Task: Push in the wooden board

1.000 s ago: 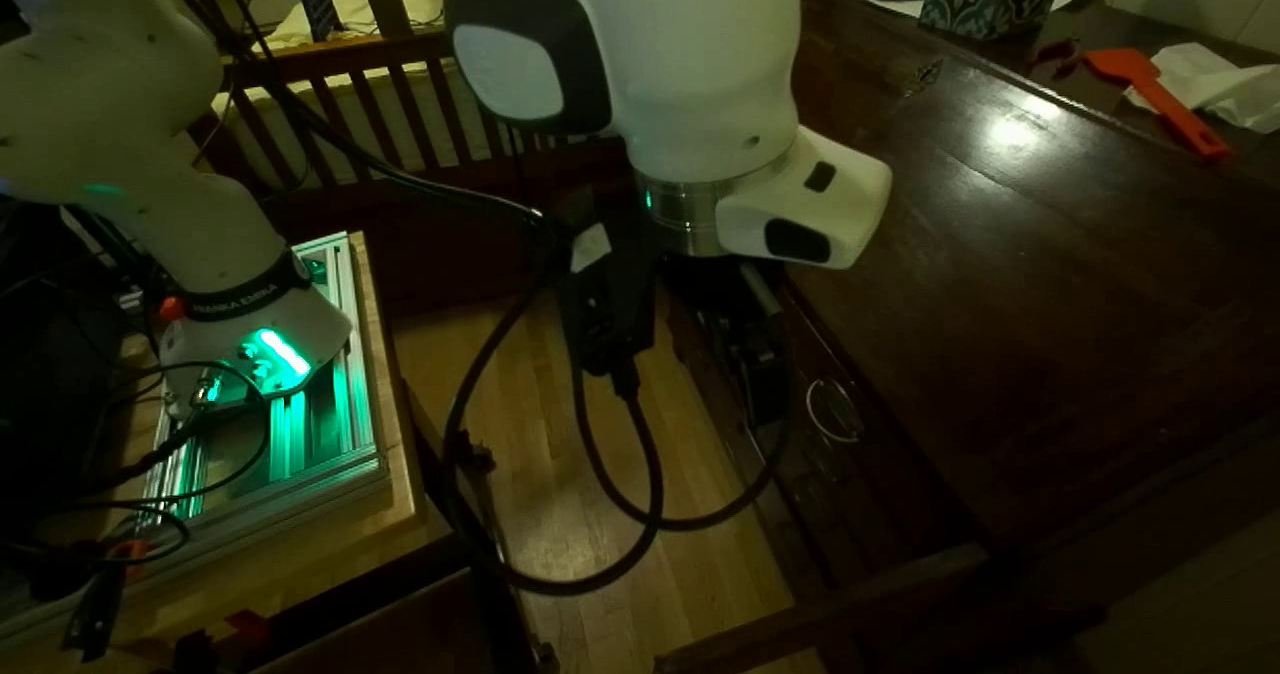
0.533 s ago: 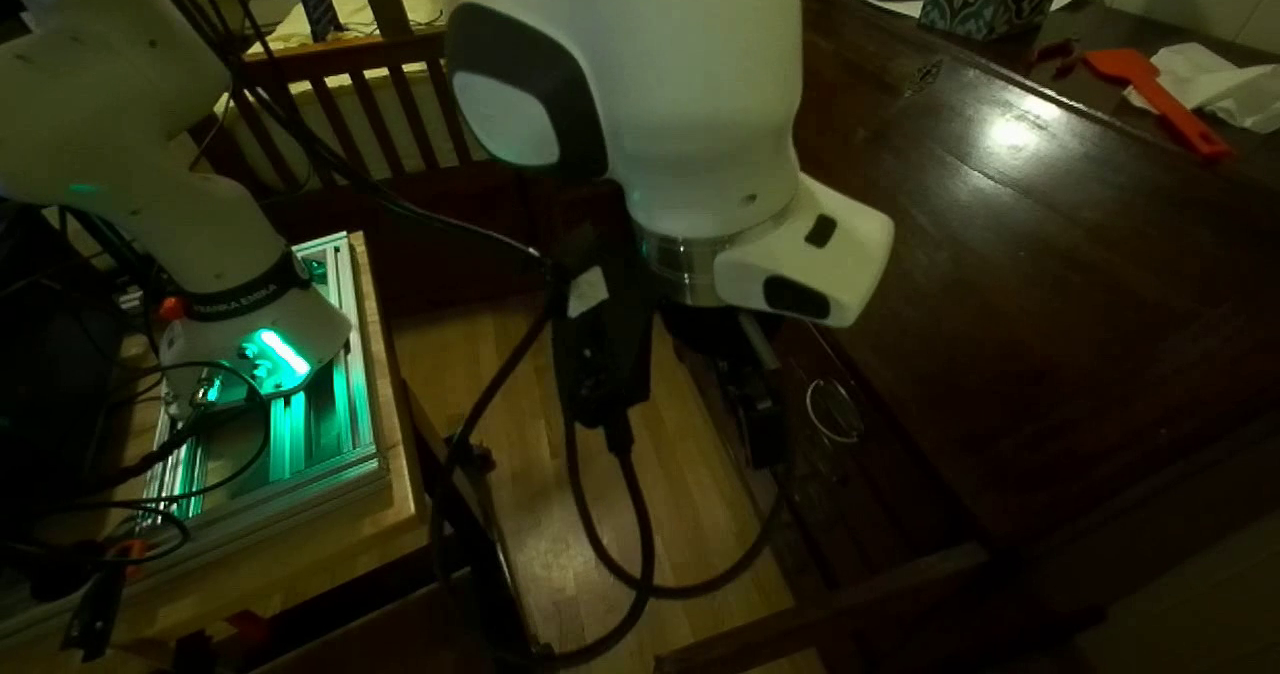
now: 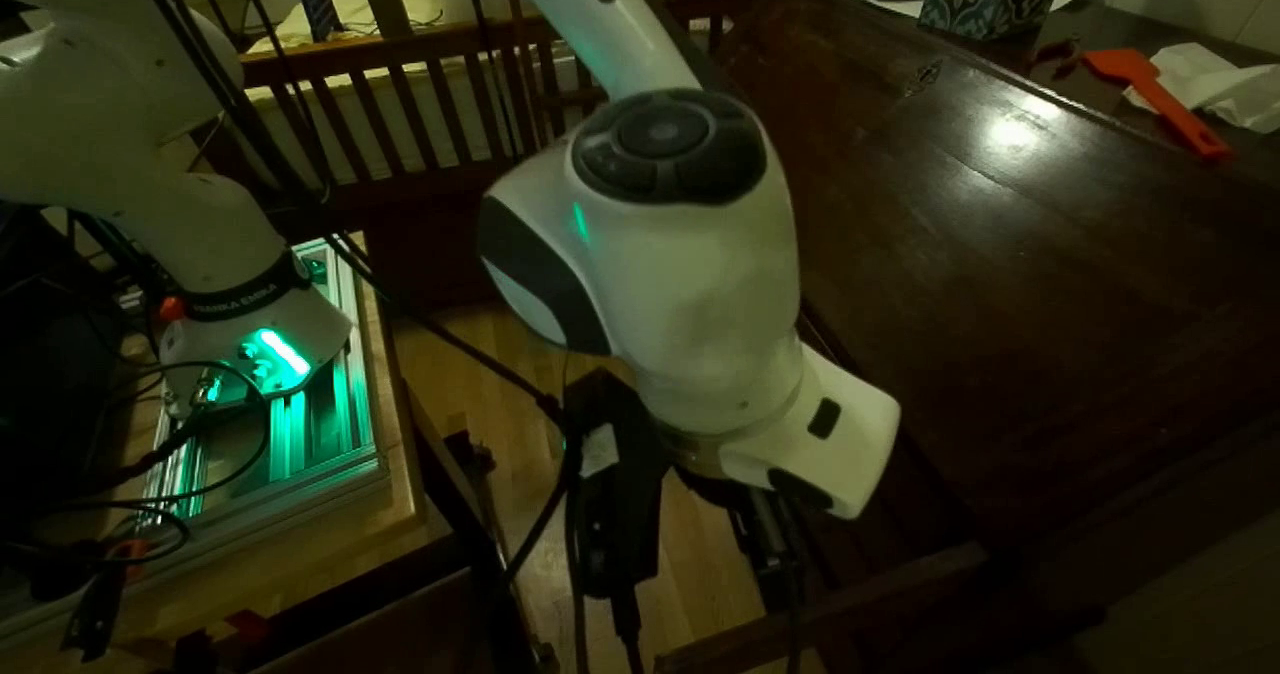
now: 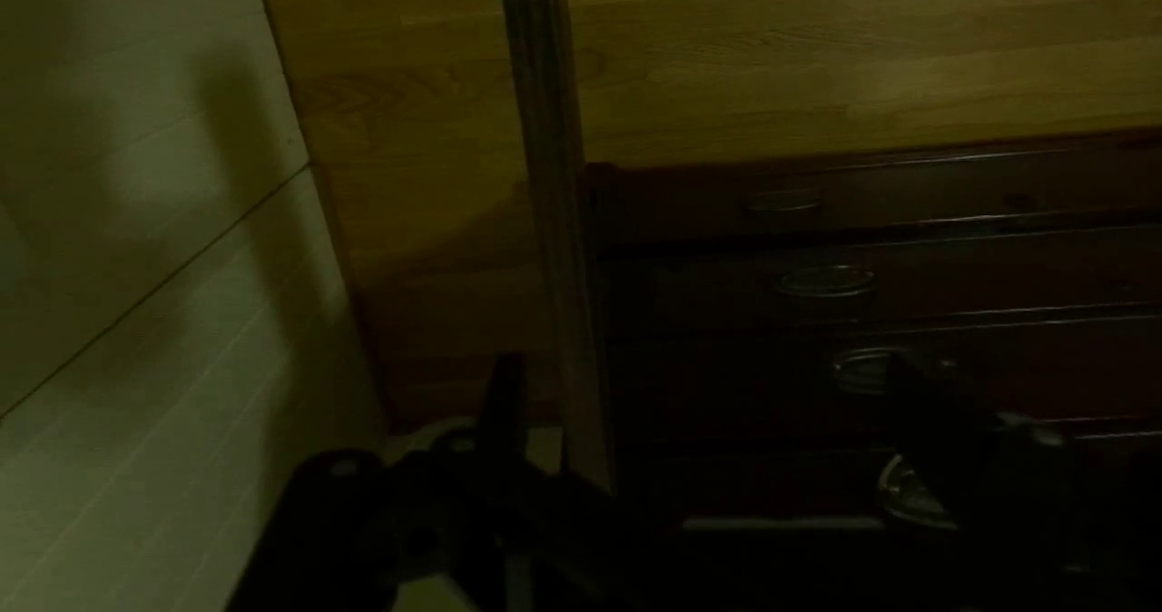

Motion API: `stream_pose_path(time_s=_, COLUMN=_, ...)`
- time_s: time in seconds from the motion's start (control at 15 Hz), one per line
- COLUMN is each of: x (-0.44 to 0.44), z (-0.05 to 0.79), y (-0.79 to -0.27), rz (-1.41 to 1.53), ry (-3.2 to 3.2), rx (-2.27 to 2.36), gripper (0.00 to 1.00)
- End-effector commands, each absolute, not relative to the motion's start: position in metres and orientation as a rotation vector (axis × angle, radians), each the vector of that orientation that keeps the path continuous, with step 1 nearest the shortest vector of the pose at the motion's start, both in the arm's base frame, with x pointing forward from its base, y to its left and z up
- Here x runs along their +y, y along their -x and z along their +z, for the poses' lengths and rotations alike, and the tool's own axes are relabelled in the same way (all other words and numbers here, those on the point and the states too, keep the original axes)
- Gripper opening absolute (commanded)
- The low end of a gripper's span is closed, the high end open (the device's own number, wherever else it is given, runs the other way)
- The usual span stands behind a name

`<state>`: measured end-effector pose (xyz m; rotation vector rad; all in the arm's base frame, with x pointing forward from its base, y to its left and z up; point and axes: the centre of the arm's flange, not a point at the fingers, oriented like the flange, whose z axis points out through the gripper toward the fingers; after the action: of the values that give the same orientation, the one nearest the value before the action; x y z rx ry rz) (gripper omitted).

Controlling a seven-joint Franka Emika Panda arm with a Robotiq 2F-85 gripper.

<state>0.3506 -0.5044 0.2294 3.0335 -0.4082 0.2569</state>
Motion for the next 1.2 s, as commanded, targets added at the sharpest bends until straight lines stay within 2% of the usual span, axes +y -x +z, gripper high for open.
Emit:
stream_pose_path(time_s=0.0, x=-0.529, z=0.189, y=-0.367, rz=0.301, ry=-3.003, rx=-0.422, gripper=1.0)
stream_pose_path(time_s=1.13, x=-0.551, z=0.134, y=-0.37, rz=0.245, ry=-2.952, rx=-0.374, gripper=1.0)
